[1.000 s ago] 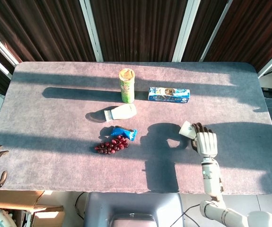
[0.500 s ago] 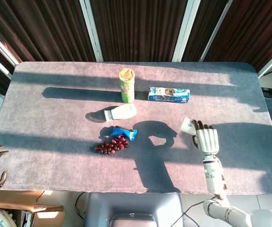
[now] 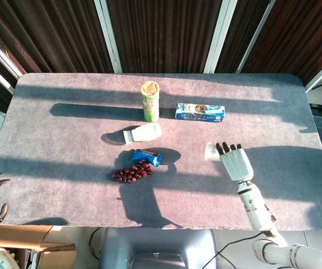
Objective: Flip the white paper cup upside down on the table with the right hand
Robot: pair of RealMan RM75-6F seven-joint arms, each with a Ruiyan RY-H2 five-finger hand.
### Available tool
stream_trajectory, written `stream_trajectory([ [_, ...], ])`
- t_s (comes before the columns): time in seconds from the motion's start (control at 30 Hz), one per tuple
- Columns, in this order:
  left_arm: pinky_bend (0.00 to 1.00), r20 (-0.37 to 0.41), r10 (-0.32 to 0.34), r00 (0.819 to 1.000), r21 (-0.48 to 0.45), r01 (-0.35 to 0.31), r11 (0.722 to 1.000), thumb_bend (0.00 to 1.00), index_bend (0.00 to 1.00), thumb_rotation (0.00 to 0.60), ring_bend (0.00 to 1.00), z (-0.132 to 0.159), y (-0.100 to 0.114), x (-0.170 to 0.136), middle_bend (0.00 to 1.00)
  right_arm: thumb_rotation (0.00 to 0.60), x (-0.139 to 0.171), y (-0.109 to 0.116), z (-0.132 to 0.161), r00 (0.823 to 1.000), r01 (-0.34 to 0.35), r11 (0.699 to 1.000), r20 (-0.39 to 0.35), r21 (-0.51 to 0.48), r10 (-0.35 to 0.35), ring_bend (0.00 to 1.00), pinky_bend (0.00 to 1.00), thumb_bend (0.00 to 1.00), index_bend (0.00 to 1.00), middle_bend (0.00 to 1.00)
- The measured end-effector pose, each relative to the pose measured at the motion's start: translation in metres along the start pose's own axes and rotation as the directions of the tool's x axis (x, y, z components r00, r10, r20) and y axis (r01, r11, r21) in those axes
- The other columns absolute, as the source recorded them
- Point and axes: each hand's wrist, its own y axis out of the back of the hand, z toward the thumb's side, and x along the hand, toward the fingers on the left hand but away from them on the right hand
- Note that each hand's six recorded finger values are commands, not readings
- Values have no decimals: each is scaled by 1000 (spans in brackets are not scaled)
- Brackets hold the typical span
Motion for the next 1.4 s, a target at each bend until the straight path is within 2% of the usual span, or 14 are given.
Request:
stream_trajectory([
  [0.13, 132, -6, -3, 1000, -3, 3, 1000, 484, 212, 600, 0, -1, 0, 0, 90, 600, 8, 22, -7, 995, 36, 974, -99, 225, -14, 550, 658, 998, 689, 515],
  [0.27, 132, -6, -7, 1000, -1, 7, 1000, 484, 211, 600, 0, 0, -1, 0, 90, 600, 16, 25, -13, 979, 57, 908, -203, 415, 31, 538, 648, 998, 690, 515],
  [0.5, 135, -15, -20, 1000, -2, 20, 1000, 485, 212, 600, 0, -1, -1, 0, 91, 600, 18, 10, -1, 930, 74, 852, -343, 518, 128, 519, 632, 998, 671, 515],
  [0.63, 136, -16, -22, 1000, -2, 22, 1000, 484, 211, 600, 0, -1, -2, 0, 90, 600, 12, 0, 0, 922, 86, 829, -359, 553, 144, 496, 617, 979, 638, 515],
  [0.73, 137, -18, -24, 1000, -2, 24, 1000, 483, 212, 600, 0, -1, -2, 1, 90, 600, 7, -8, 6, 916, 87, 820, -369, 566, 158, 468, 596, 908, 613, 515],
  [0.93, 139, -19, -25, 1000, -5, 25, 1000, 483, 211, 600, 3, -1, -2, 0, 91, 600, 2, -16, 13, 914, 80, 827, -373, 557, 163, 407, 551, 788, 550, 495],
  [1.03, 139, -15, -25, 1000, -3, 25, 1000, 483, 211, 600, 3, 0, -2, 0, 91, 600, 0, -17, 14, 917, 71, 839, -366, 540, 158, 384, 534, 755, 496, 469],
  [1.13, 139, -10, -27, 1000, -1, 27, 1000, 484, 211, 600, 3, 1, -2, -1, 91, 600, 0, -17, 14, 923, 64, 851, -356, 521, 148, 328, 492, 681, 436, 420],
  [1.23, 139, -13, -25, 1000, -2, 25, 1000, 484, 212, 600, 3, 0, -2, -1, 91, 600, -1, -16, 13, 928, 53, 872, -347, 487, 137, 275, 444, 635, 361, 373],
  [1.4, 139, -14, -22, 1000, -3, 22, 1000, 484, 212, 600, 3, 0, -1, -1, 91, 600, 1, -15, 12, 936, 0, 931, -328, 364, 128, 152, 330, 519, 244, 242],
])
